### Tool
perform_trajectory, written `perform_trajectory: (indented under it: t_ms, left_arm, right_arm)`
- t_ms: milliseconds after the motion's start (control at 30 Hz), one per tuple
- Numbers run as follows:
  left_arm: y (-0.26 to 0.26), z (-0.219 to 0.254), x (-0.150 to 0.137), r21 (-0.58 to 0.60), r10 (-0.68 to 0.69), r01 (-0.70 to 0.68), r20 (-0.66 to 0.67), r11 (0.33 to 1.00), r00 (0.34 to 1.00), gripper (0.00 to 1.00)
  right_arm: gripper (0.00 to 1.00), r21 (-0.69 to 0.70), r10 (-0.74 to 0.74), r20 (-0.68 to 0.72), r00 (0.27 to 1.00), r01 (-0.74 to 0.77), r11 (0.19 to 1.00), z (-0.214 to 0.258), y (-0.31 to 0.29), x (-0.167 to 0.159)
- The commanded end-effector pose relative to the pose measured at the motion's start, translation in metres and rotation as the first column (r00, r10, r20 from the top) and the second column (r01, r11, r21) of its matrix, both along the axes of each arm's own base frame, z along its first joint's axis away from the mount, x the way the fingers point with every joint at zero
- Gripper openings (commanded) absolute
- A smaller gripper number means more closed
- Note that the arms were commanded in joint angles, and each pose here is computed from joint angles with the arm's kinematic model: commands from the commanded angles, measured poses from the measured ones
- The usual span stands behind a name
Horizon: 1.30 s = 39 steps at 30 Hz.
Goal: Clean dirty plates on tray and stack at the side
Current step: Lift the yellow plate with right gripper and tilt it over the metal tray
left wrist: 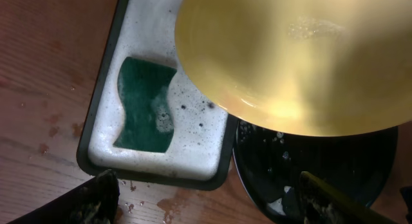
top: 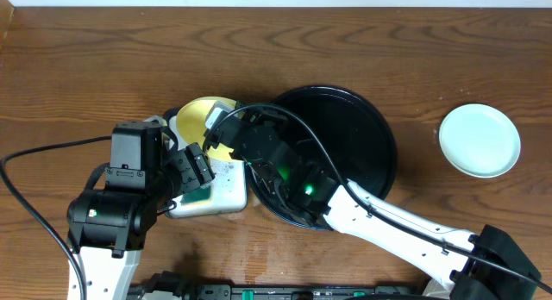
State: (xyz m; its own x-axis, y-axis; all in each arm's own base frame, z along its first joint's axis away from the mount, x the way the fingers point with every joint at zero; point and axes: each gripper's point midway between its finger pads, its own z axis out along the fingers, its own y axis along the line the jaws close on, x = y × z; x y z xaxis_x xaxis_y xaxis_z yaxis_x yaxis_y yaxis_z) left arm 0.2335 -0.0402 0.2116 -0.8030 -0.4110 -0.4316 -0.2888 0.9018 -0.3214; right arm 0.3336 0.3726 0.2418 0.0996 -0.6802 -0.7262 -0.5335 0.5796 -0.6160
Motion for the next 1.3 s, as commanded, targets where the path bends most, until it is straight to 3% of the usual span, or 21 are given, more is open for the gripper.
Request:
perform_trajectory:
  t_ms: [0, 267, 367, 433, 500, 567, 633, 733, 800, 833, 900, 1167, 1267]
  left_arm:
    - [0.001, 0.006, 0.001, 0.007, -0.007, 0.007, 0.018, 1.000, 1.000, 0.88]
    - [0.001, 0.006, 0.001, 0.007, -0.007, 0.007, 0.018, 1.000, 1.000, 0.88]
    - [0.001, 0.006, 0.001, 0.007, -0.007, 0.007, 0.018, 1.000, 1.000, 0.88]
    - [0.001, 0.006, 0.001, 0.007, -0.007, 0.007, 0.018, 1.000, 1.000, 0.88]
    - [0.001, 0.006, 0.001, 0.007, -0.007, 0.007, 0.018, 1.000, 1.000, 0.88]
    - [0.001, 0.006, 0.001, 0.007, -0.007, 0.007, 0.018, 1.000, 1.000, 0.88]
    - [0.001, 0.006, 0.001, 0.007, -0.007, 0.007, 0.018, 1.000, 1.000, 0.88]
    - [0.001, 0.006, 0.001, 0.007, -0.007, 0.007, 0.018, 1.000, 1.000, 0.88]
    - [0.001, 0.006, 0.001, 0.007, -0.007, 0.007, 0.018, 1.000, 1.000, 0.88]
    - [0.001, 0.006, 0.001, 0.007, -0.007, 0.007, 0.018, 1.000, 1.000, 0.88]
    - [0.001, 0.006, 0.001, 0.007, -0.007, 0.007, 0.018, 1.000, 1.000, 0.88]
    - [0.001, 0.006, 0.001, 0.007, -0.007, 0.007, 0.018, 1.000, 1.000, 0.88]
    - [0.001, 0.006, 0.001, 0.007, -0.007, 0.007, 0.018, 1.000, 1.000, 0.88]
  right_arm:
    - [0.01, 0.027, -0.004, 0.028, 1.000, 0.004, 1.000, 0.018, -0.001, -0.002]
    - [0.01, 0.053, -0.029, 0.035, 0.999, 0.027, 0.998, 0.022, -0.003, 0.000]
    - [0.01, -0.040, -0.034, 0.098, 0.995, 0.038, 0.999, 0.025, -0.007, 0.002]
    - [0.01, 0.034, -0.106, 0.108, 0.988, 0.103, 0.994, 0.035, -0.014, 0.008]
    - [0.01, 0.004, -0.013, 0.095, 0.995, 0.013, 1.000, 0.029, 0.000, -0.002]
    - [0.01, -0.034, -0.021, 0.122, 0.992, 0.026, 0.999, 0.031, -0.002, -0.002]
    - [0.01, 0.052, -0.053, 0.092, 0.994, 0.049, 0.997, 0.034, -0.002, -0.001]
    - [0.01, -0.010, -0.006, 0.115, 0.993, 0.007, 1.000, 0.031, 0.004, -0.005]
    - [0.01, 0.081, -0.116, 0.116, 0.987, 0.107, 0.991, 0.041, -0.009, 0.004]
    - [0.01, 0.096, -0.094, 0.101, 0.990, 0.084, 0.992, 0.040, -0.005, 0.002]
    - [0.01, 0.003, -0.037, 0.131, 0.991, 0.037, 0.999, 0.036, 0.000, -0.003]
    - [0.01, 0.103, -0.114, 0.086, 0.990, 0.105, 0.989, 0.038, -0.007, 0.001]
    - [0.01, -0.008, -0.037, 0.116, 0.993, 0.038, 0.999, 0.031, 0.000, -0.005]
